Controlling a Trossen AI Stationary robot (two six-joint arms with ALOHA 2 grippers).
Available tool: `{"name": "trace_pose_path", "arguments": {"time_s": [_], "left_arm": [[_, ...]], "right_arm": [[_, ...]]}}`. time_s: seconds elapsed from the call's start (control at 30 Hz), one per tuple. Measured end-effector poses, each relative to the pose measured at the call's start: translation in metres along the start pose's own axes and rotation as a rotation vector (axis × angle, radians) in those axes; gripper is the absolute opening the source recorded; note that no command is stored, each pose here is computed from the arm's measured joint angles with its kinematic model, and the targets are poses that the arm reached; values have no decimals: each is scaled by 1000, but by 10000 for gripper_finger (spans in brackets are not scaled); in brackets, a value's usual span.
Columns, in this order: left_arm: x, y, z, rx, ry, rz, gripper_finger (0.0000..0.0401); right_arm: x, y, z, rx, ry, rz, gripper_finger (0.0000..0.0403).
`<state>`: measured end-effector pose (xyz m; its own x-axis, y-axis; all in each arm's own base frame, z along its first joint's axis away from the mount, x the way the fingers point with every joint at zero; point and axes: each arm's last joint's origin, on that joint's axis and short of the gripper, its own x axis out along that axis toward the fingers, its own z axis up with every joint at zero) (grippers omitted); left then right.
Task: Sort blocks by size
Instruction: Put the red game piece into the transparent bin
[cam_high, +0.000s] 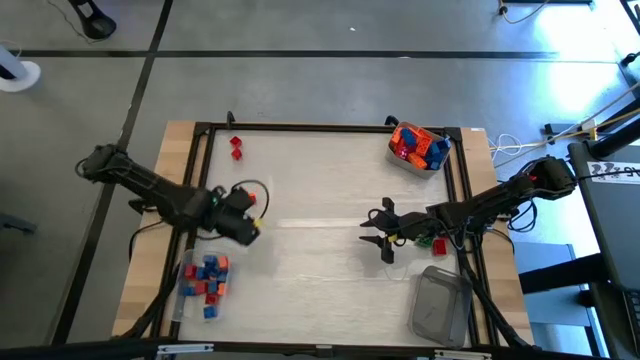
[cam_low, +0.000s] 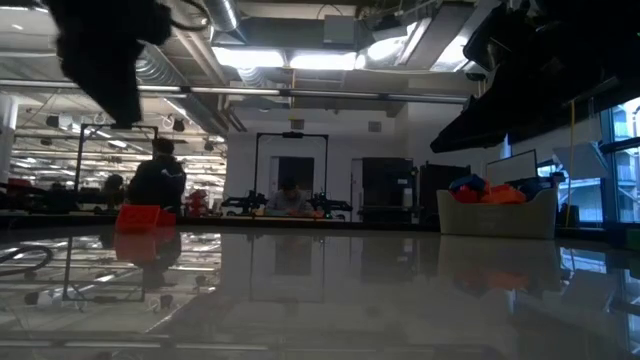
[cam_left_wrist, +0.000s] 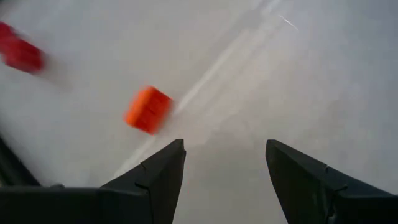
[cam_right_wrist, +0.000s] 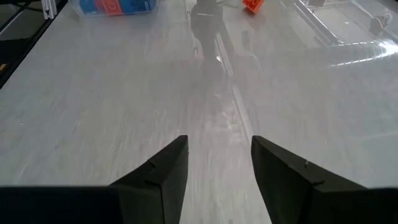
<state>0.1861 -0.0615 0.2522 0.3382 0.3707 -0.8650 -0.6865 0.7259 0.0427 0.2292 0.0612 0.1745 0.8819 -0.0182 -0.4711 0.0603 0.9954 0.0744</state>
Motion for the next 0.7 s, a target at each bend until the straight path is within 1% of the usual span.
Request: {"name": "trace_pose_path", "arguments": {"time_s": [0.27,0.47,0.7], "left_arm": [[21,29,37,-86,-46,159,212],[37,50,66,-121,-103,223,212],[67,74,92,-126,-78,321,211]], "right_arm": [[0,0,0,-6,0,0,176],[0,0,0,-6,0,0,176],[0,0,-1,-8,7,-2,176]]}}
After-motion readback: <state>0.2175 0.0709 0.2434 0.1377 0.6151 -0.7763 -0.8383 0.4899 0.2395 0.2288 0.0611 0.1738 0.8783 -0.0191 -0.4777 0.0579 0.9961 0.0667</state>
